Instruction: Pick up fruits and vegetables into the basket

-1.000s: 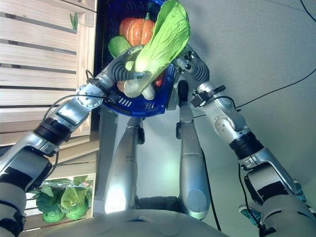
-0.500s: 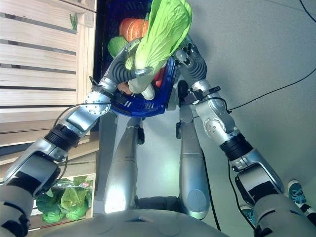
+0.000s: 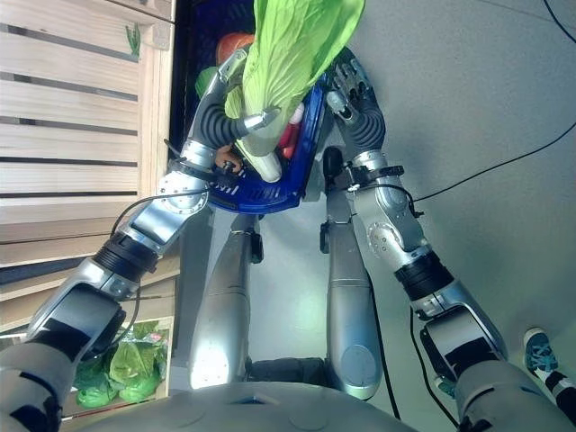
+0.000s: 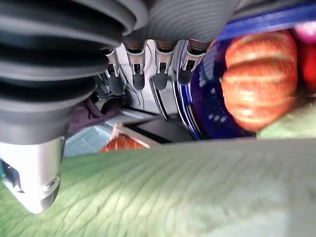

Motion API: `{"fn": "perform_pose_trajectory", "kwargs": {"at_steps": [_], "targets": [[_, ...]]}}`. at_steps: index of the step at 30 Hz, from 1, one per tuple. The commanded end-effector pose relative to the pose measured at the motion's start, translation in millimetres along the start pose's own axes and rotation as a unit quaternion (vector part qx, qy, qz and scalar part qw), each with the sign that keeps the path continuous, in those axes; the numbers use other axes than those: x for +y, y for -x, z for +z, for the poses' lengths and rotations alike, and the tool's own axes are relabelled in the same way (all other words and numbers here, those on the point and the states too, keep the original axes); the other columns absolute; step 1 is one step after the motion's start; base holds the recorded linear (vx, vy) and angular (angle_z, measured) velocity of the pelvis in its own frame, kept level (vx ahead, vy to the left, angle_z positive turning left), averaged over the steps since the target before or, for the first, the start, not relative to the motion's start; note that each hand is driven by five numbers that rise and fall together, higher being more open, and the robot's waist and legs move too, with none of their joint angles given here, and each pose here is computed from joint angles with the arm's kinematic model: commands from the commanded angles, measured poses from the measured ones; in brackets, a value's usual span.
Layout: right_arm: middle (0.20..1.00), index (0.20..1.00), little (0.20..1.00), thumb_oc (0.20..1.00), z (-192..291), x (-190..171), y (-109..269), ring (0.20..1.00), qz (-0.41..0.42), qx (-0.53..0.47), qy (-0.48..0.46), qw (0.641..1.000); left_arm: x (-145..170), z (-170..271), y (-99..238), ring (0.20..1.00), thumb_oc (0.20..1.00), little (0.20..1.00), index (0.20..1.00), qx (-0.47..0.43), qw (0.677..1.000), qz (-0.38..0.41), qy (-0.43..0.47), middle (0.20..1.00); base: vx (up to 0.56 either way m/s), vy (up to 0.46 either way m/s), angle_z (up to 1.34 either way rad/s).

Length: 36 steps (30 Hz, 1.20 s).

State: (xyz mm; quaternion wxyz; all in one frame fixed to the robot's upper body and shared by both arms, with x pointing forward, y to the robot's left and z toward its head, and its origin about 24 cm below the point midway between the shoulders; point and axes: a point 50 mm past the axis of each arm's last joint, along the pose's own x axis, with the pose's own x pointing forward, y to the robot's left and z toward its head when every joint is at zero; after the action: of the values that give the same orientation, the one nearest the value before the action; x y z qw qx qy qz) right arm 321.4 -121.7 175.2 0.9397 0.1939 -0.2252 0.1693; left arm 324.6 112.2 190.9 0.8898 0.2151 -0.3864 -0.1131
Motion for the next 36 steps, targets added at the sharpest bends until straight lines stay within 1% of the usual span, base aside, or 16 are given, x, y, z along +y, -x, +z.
{"fn": "perform_pose_trajectory", "kwargs": {"at_steps": [1,10,19,24,30,31,32,33,36], "targets": [[1.000,1.000,1.000,1.000,22,21,0,1.000,0.038,-0.072,-0.018,0.997,0,33,-2,0.200,0.200,0.200,0.200,-0.093,0.995,0.006,0.031,0.200,0.00,0.000,0.00],[1.000,1.000,1.000,1.000,22,30,-3,1.000,0.102,-0.047,-0.020,0.993,-10,29,-5,0.200,0.200,0.200,0.200,-0.071,0.994,-0.071,0.030,0.200,0.00,0.000,0.00],[1.000,1.000,1.000,1.000,29,48,-5,1.000,0.186,-0.039,-0.019,0.982,-27,18,-3,0.200,0.200,0.200,0.200,-0.021,0.980,-0.195,0.005,0.200,0.00,0.000,0.00],[1.000,1.000,1.000,1.000,35,51,-6,1.000,0.203,-0.052,-0.021,0.977,-29,8,-2,0.200,0.200,0.200,0.200,0.020,0.972,-0.234,-0.019,0.200,0.00,0.000,0.00],[1.000,1.000,1.000,1.000,42,51,-9,1.000,0.208,-0.067,-0.023,0.976,-28,-2,0,0.200,0.200,0.200,0.200,0.059,0.963,-0.258,-0.047,0.200,0.00,0.000,0.00],[0.912,0.912,0.912,0.912,45,52,-9,0.912,0.209,-0.074,-0.022,0.975,-28,-4,0,0.200,0.200,0.200,0.200,0.068,0.960,-0.267,-0.051,0.200,0.00,0.000,0.00],[0.360,0.360,0.360,0.360,47,52,-9,0.360,0.208,-0.081,-0.023,0.975,-27,-4,0,0.200,0.200,0.200,0.200,0.073,0.958,-0.271,-0.052,0.200,0.00,0.000,0.00],[0.200,0.200,0.200,0.200,48,52,-10,0.200,0.209,-0.084,-0.025,0.974,-27,-5,0,0.200,0.200,0.200,0.200,0.075,0.958,-0.273,-0.054,0.200,0.00,0.000,0.00],[0.200,0.200,0.200,0.200,49,52,-9,0.200,0.208,-0.089,-0.027,0.974,-27,-5,0,0.200,0.200,0.200,0.200,0.075,0.957,-0.273,-0.054,0.200,0.00,0.000,0.00]]}}
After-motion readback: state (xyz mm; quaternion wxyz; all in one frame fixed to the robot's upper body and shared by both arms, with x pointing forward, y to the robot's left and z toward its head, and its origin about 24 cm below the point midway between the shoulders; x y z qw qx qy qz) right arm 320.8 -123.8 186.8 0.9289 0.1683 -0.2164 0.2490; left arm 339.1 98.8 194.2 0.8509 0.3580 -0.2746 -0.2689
